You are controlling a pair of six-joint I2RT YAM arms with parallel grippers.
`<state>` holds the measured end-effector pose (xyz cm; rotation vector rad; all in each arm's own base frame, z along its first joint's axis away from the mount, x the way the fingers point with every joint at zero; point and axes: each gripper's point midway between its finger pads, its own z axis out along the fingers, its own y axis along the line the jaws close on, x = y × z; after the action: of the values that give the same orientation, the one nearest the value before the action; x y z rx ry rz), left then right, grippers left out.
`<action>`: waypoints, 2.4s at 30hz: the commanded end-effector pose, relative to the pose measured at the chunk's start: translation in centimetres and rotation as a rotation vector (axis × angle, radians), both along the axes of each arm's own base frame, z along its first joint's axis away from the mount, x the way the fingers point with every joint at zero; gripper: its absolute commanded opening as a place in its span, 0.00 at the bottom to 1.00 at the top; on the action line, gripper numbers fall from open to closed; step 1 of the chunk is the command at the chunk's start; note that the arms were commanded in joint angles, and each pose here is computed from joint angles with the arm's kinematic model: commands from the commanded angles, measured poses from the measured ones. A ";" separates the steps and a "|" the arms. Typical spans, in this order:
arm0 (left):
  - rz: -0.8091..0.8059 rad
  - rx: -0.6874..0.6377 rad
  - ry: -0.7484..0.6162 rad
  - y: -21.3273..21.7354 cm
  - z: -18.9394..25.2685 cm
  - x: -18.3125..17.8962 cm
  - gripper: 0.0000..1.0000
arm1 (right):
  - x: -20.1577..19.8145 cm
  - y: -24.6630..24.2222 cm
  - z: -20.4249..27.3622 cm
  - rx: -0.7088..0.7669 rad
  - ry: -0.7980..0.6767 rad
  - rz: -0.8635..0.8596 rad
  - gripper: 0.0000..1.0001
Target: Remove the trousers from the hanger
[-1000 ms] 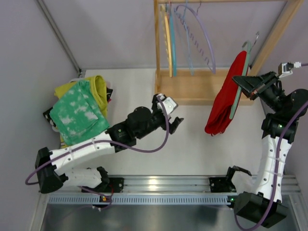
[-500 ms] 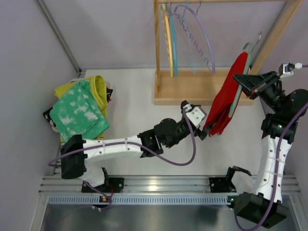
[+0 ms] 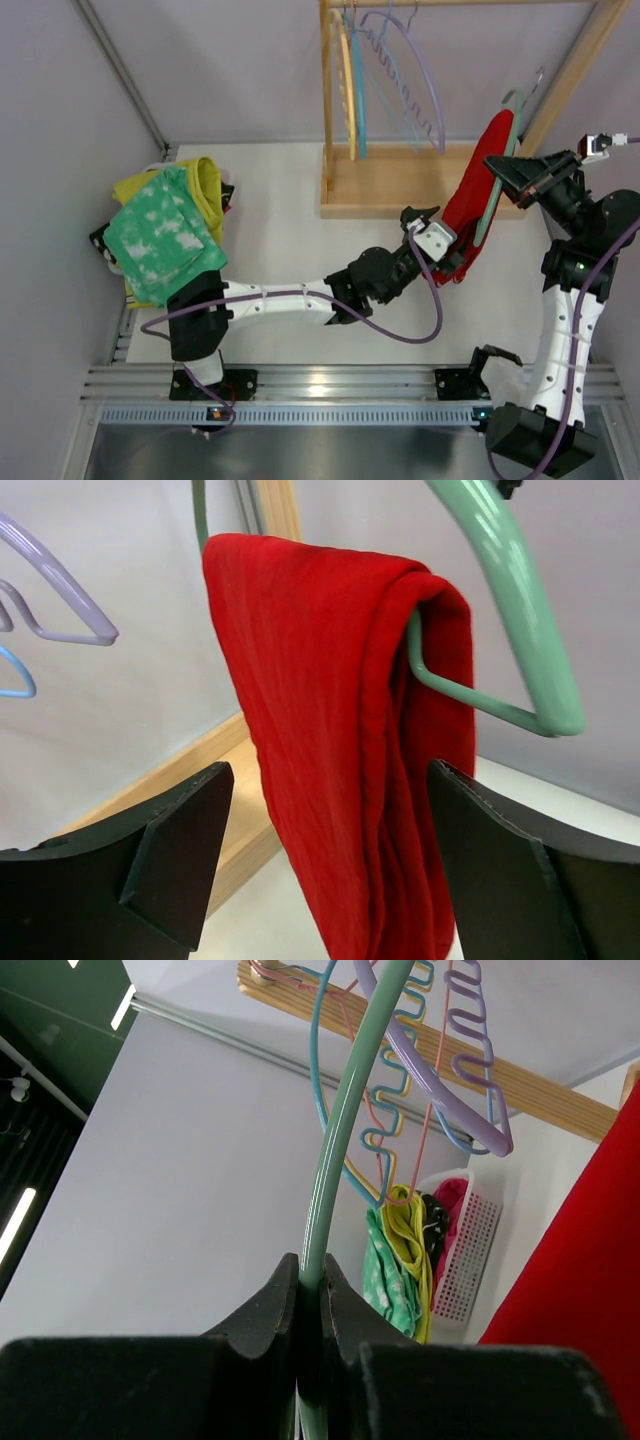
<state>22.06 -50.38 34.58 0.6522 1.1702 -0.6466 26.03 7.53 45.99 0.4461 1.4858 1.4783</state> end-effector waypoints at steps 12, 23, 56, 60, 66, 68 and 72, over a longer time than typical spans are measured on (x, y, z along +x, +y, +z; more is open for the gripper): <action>0.107 -0.119 -0.116 0.3 3.9 3.4 0.77 | -4.0 1.9 4.7 -0.090 -0.275 0.011 0.00; 0.130 -0.121 -0.170 -0.6 3.8 4.5 0.68 | -4.6 2.3 4.6 -0.090 -0.268 0.025 0.00; 0.102 -0.444 -0.249 6.8 22.2 1.6 0.00 | 2.3 -0.7 -14.7 -0.254 0.069 -0.048 0.00; 0.084 -0.472 -0.251 7.6 24.5 1.0 0.00 | 2.7 -1.2 -17.9 -0.307 0.121 -0.053 0.00; 0.104 -0.516 -0.259 9.4 27.9 0.7 0.00 | 2.7 -1.5 -23.7 -0.358 0.213 -0.036 0.00; 0.111 -0.523 -0.275 9.9 28.6 0.5 0.00 | 2.8 -1.7 -24.1 -0.368 0.208 -0.045 0.00; 0.128 -0.548 -0.300 10.7 30.1 0.4 0.00 | 3.1 -1.8 -23.9 -0.311 0.219 -0.025 0.00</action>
<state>27.28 -50.76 38.95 0.7832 1.2098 -0.3945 28.43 6.78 25.37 0.4885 1.8002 1.2840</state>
